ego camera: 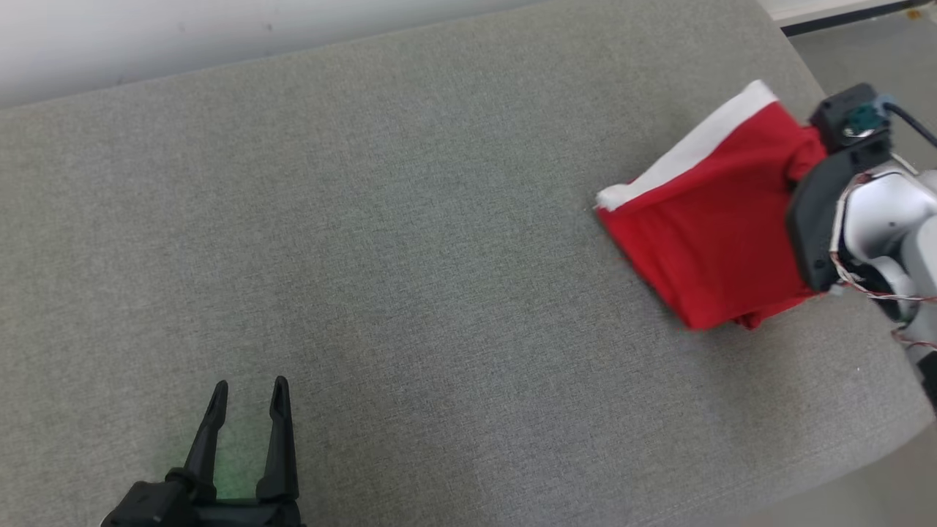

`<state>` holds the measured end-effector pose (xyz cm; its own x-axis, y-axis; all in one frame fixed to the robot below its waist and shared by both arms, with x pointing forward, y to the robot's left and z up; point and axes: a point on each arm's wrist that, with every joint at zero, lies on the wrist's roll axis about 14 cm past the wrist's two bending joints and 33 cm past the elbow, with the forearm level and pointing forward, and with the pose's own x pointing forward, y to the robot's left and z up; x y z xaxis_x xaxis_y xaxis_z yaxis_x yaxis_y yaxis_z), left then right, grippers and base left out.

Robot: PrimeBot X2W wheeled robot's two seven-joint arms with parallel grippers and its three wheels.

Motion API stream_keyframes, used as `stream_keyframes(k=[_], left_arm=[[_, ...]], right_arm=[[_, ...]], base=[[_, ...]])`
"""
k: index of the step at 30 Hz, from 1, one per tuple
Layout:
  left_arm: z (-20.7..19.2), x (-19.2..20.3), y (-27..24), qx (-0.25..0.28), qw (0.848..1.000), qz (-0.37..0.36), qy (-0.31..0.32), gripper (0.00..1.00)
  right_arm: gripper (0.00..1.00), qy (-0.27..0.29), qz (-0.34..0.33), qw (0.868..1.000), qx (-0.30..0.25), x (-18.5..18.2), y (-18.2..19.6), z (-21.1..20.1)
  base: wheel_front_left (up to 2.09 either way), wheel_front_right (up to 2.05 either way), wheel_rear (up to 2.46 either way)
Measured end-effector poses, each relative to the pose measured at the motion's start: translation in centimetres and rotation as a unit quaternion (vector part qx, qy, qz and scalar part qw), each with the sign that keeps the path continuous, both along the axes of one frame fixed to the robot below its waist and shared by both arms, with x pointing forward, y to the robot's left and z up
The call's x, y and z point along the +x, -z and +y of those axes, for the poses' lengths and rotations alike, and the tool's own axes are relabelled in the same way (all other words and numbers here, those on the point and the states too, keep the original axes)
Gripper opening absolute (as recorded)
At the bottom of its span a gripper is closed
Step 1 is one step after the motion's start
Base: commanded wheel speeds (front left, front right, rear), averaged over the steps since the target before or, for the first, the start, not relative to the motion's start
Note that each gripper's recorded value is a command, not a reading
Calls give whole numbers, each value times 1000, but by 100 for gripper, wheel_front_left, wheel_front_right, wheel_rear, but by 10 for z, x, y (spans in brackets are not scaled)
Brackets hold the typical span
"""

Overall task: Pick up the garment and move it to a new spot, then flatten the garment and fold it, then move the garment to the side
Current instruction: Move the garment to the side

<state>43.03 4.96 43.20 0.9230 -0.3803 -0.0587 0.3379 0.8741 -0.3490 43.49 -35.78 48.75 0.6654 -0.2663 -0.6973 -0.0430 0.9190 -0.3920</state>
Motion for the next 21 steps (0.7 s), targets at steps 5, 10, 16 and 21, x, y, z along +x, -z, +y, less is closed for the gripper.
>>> stream_keyframes(k=[5,10,16,21], left_arm=[[1,1,8,13,1000,4,5,100],[9,1,12,25,1000,5,3,100],[23,2,18,40,999,7,-4,100],[30,2,21,46,999,10,-11,100]], right_arm=[[0,36,2,999,-29,-7,7,-37],[0,67,-9,997,-32,-9,19,-59],[0,107,-4,993,-39,-12,39,-79],[25,122,-10,992,-35,-11,50,-81]], base=[[0,0,0],[0,0,0],[0,0,0],[0,0,0]])
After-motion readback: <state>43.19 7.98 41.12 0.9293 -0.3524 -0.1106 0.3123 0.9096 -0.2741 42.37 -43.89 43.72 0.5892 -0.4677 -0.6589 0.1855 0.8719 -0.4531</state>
